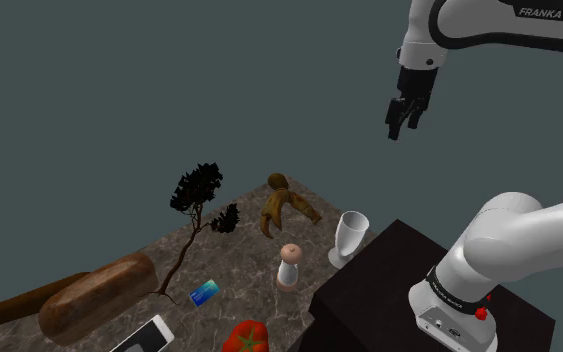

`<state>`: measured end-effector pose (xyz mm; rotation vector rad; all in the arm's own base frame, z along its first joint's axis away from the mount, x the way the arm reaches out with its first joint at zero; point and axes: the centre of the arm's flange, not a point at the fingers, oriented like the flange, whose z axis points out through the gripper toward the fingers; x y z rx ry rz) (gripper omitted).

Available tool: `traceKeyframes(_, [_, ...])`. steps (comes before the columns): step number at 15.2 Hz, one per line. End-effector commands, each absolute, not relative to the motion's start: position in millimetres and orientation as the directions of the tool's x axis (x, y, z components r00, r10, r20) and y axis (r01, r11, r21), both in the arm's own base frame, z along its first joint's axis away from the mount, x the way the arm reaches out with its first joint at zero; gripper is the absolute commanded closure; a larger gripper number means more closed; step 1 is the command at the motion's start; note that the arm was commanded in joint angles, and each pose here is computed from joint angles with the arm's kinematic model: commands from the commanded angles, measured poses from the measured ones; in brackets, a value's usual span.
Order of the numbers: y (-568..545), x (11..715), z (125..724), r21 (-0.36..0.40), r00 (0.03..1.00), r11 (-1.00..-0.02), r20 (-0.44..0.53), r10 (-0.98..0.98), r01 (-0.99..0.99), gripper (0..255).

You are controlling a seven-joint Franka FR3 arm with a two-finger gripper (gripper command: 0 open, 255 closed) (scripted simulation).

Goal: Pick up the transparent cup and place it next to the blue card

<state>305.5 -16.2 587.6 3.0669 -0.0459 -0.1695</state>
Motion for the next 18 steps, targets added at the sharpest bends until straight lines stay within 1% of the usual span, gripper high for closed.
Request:
traceKeyframes(1, [-16.2, 305.5, 587.6, 0.071, 0.993, -0.997, -0.109, -0.034, -0.026, 0])
traceKeyframes(18, [-32.6, 310.4, 364.5, 0.021, 0.994, -0.997, -0.072, -0.081, -0.080, 0])
